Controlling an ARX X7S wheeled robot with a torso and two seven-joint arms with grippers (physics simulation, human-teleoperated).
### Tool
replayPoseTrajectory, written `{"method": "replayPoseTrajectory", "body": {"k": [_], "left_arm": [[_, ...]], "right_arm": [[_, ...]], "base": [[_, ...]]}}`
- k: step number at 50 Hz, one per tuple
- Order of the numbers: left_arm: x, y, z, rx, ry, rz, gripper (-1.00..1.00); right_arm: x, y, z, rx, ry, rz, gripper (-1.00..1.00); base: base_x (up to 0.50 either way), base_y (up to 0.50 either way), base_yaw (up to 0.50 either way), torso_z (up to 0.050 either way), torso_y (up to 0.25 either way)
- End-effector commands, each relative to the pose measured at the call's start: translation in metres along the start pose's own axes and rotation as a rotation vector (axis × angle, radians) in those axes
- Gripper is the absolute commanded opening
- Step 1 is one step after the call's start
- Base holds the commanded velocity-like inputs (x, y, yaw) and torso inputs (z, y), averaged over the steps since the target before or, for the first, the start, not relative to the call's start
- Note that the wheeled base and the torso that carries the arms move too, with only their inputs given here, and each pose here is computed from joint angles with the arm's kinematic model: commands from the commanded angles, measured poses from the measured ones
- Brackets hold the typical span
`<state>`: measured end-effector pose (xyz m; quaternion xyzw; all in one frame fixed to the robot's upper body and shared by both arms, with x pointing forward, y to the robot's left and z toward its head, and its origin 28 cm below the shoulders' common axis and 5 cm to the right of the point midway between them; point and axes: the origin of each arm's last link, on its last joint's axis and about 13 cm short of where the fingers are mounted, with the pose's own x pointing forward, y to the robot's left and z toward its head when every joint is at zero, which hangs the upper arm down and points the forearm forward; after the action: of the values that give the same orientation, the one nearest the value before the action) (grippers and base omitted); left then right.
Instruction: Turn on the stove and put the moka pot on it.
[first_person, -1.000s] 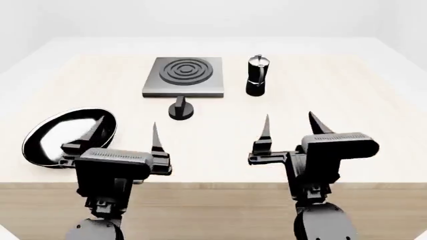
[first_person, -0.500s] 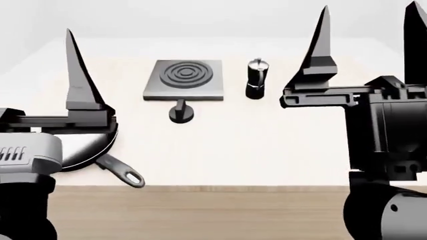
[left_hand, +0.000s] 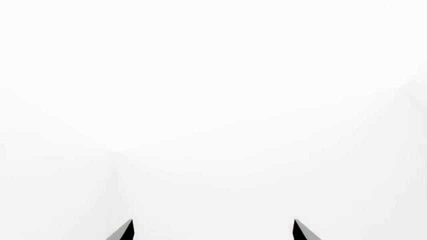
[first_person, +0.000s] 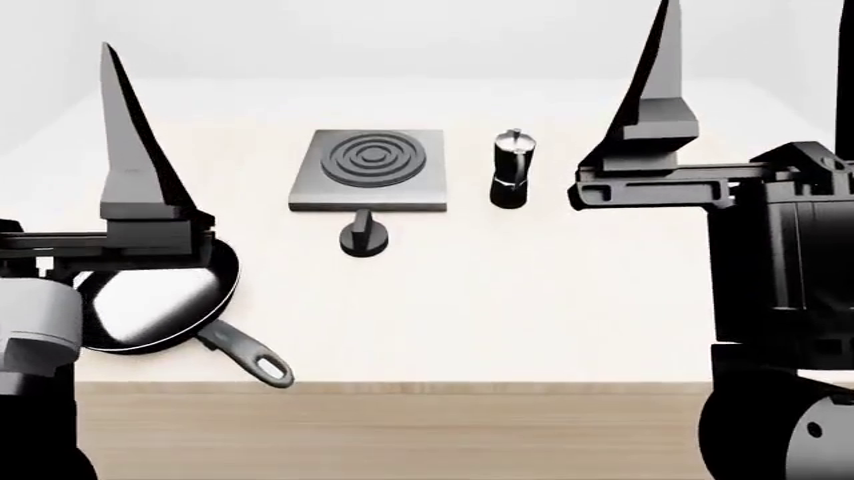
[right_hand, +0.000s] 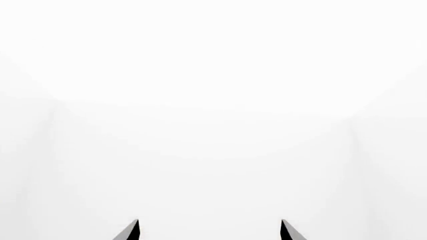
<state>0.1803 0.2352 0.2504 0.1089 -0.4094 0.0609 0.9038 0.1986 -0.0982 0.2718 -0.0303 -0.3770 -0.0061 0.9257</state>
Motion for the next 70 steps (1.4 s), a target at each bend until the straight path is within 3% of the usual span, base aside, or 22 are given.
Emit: {"method": "replayPoseTrajectory", "body": {"k": [1, 46, 70], "left_arm": [[-0.0022, -0.0002, -0.0001, 0.0, 0.001, 0.001, 1.0], [-0.0092, -0.0009, -0.0006, 0.003, -0.013, 0.005, 1.0], [-0.0113, -0.0005, -0.0014, -0.001, -0.008, 0.005, 1.0]], "right_arm": [[-0.0018, 0.0012, -0.0003, 0.008, -0.003, -0.004, 1.0], [-0.0048, 0.0019, -0.003, 0.007, 0.019, 0.004, 1.0], [-0.0066, 0.003, -0.004, 0.008, 0.02, 0.01, 1.0]], "base": [[0.0, 0.0, 0.0, 0.05, 0.0], [0.0, 0.09, 0.0, 0.004, 0.0], [0.38, 0.0, 0.0, 0.0, 0.0]]}}
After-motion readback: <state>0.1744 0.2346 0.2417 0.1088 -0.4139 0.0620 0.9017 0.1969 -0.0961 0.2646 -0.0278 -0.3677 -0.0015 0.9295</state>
